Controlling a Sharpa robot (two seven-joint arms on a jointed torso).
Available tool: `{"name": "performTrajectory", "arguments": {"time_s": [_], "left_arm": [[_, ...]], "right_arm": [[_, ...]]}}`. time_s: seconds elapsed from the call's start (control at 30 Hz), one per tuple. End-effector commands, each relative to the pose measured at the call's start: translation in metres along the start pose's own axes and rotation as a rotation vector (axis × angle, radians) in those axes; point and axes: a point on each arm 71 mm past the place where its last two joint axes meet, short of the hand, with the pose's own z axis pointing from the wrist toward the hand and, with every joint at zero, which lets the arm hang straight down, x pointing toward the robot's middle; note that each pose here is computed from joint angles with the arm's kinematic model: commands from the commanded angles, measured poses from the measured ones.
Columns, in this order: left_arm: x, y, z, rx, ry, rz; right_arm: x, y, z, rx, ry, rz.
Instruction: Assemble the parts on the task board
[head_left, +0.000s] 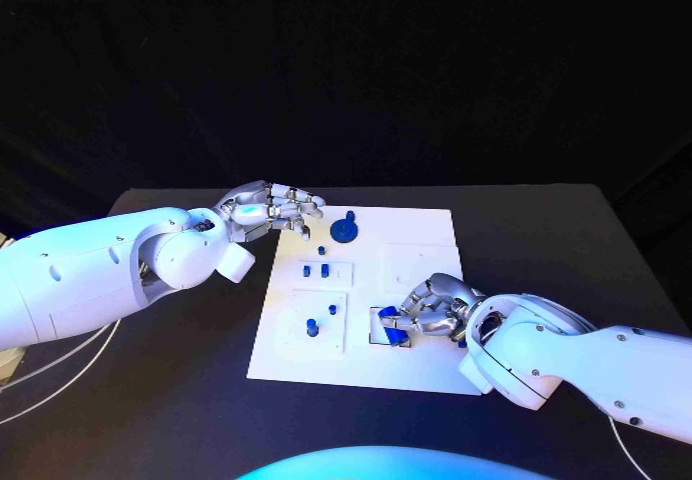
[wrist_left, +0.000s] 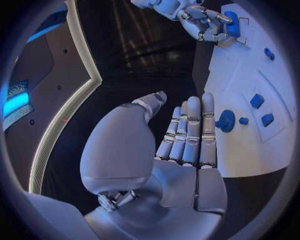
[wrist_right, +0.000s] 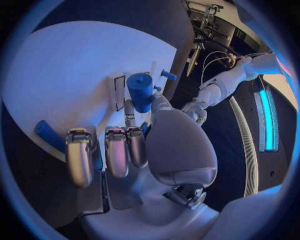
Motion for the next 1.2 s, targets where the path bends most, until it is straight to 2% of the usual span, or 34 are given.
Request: {"name": "performTrajectory", "arguments": {"time_s": [0.03, 0.4, 0.6, 0.8, 1.2], "left_arm": [[0.0024, -0.0006, 0.0004, 0.004, 0.02, -0.01], [0.0025, -0.0006, 0.0004, 0.004, 0.02, -0.01], [0.0023, -0.0006, 0.0002, 0.004, 0.02, -0.01], [0.0018, -0.0005, -0.0002, 0.003, 0.018, -0.01], [0.001, -0.0005, -0.0009, 0.002, 0.016, -0.009]], "right_arm": [[0.002, 0.0021, 0.0023, -0.011, 0.011, -0.022], [0.0021, 0.0029, 0.0081, 0.004, 0.019, -0.047], [0.0016, 0.0038, 0.0097, 0.006, 0.005, -0.05], [0.0006, 0.0048, 0.0095, 0.001, -0.017, -0.049], [-0.0005, 0.0038, 0.0064, -0.008, -0.019, -0.067]]}}
